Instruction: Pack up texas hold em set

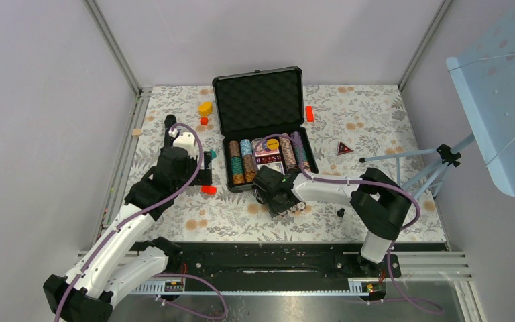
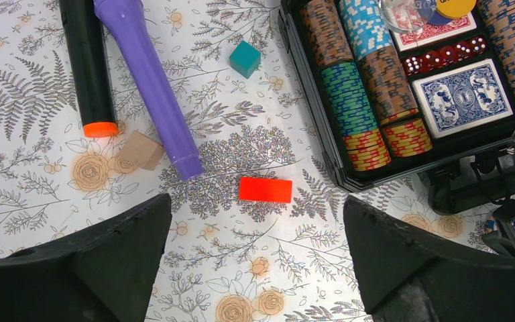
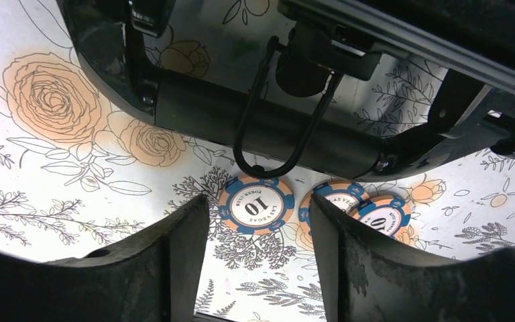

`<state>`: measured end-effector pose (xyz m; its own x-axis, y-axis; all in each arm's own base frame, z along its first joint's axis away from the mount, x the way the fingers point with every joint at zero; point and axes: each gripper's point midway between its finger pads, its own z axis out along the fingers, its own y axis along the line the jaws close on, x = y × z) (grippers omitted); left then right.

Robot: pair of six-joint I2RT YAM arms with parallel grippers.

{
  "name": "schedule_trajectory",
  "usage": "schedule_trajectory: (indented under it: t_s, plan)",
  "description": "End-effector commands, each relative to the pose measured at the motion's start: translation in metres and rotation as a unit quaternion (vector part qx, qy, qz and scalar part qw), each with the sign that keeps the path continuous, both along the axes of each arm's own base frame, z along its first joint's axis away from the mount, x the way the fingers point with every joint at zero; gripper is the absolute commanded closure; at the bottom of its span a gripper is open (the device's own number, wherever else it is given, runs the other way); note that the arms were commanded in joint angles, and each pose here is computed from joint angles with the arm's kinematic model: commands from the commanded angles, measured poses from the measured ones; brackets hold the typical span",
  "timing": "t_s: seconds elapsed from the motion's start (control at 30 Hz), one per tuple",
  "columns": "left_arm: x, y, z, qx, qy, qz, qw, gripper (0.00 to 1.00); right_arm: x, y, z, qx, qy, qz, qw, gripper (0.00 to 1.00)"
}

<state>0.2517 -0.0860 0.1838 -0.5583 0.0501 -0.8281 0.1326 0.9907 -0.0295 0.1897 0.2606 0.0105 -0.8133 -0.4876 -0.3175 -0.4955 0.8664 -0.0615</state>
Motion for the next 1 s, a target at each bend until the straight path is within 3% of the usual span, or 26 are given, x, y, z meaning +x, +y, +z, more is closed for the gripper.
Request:
schedule_trajectory:
  t_s: [0.0, 0.53, 0.97]
  plan:
    - [0.006, -0.004, 0.006, -0.011, -0.015, -0.001, 1.000, 0.01, 0.000, -0.002, -0.013, -0.003, 0.008, 0.008, 1.000, 0.38]
    - [0.006, -0.005, 0.005, -0.011, -0.013, -0.003, 1.000, 0.01, -0.031, -0.010, -0.019, 0.019, 0.063, -0.001, 0.998, 0.49]
    - [0.006, -0.005, 0.005, -0.011, -0.013, -0.005, 1.000, 0.01, -0.051, 0.013, -0.013, 0.021, 0.072, 0.041, 0.996, 0.51]
